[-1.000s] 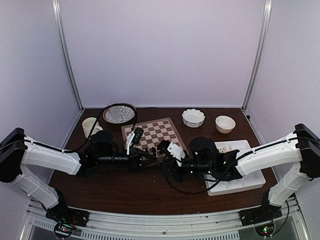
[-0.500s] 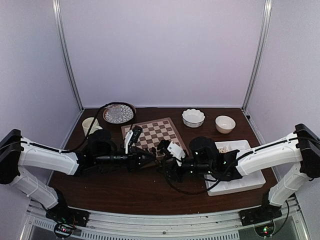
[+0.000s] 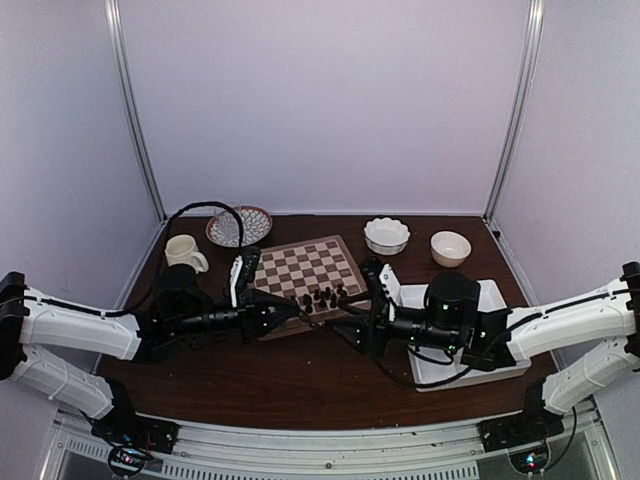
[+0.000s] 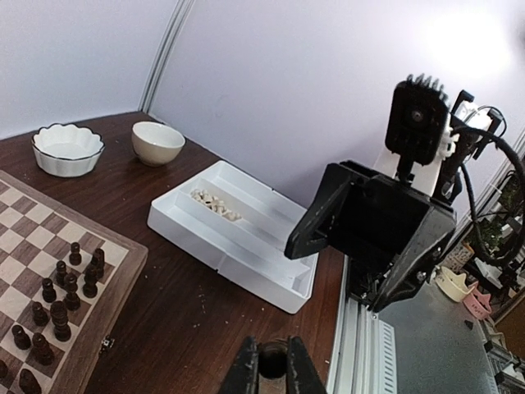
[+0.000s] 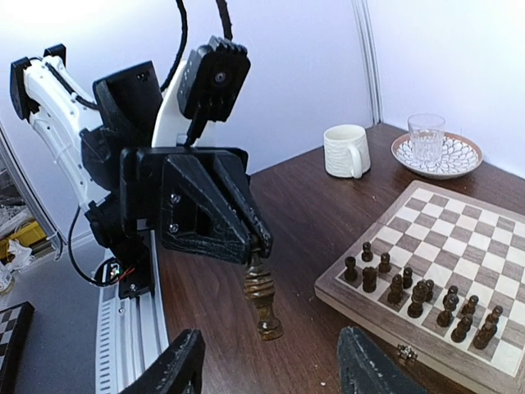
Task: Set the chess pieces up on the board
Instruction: Pass from the right arm to the left, then place the rook at a8.
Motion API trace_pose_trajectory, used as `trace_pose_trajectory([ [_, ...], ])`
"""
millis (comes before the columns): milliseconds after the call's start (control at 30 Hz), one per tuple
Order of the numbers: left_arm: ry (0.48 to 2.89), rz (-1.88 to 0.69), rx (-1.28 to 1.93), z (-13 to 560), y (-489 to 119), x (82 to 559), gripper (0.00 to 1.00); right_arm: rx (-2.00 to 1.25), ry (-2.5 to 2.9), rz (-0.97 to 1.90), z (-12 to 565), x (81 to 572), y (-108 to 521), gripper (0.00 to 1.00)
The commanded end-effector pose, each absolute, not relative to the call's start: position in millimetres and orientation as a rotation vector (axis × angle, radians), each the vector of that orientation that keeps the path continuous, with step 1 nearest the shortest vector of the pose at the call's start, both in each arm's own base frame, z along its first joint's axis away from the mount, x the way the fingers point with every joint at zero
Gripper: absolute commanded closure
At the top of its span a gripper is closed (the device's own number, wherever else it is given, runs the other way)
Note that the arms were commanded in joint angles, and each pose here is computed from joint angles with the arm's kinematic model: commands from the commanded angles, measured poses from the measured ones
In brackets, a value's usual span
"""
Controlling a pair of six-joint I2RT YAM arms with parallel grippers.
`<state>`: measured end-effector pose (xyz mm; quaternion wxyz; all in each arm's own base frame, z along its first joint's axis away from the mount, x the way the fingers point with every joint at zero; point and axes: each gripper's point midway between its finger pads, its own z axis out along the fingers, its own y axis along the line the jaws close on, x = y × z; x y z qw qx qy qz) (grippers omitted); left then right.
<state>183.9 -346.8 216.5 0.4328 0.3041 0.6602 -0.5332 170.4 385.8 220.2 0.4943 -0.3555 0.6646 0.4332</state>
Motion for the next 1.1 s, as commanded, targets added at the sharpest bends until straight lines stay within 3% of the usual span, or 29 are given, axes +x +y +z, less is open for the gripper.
trace_pose_trajectory([
  [0,1.505,-1.368,0.72,251,-339,178,1.0,-0.724,1.561,1.265,256,163,392,0.41],
  [200,1.445,-1.414,0.723,268,-332,167,1.0,-0.549,1.592,1.445,265,169,407,0.39],
  [400,1.387,-1.431,0.705,284,-322,161,1.0,-0.547,1.515,1.537,273,153,429,0.3],
  [567,1.353,-1.433,0.684,294,-314,156,1.0,-0.534,1.388,1.678,290,139,440,0.38],
  [800,1.338,-1.434,0.671,299,-309,154,1.0,-0.547,1.329,1.676,294,136,445,0.4],
  [1067,1.346,-1.425,0.676,296,-309,154,1.0,-0.553,1.328,1.674,298,136,448,0.69],
])
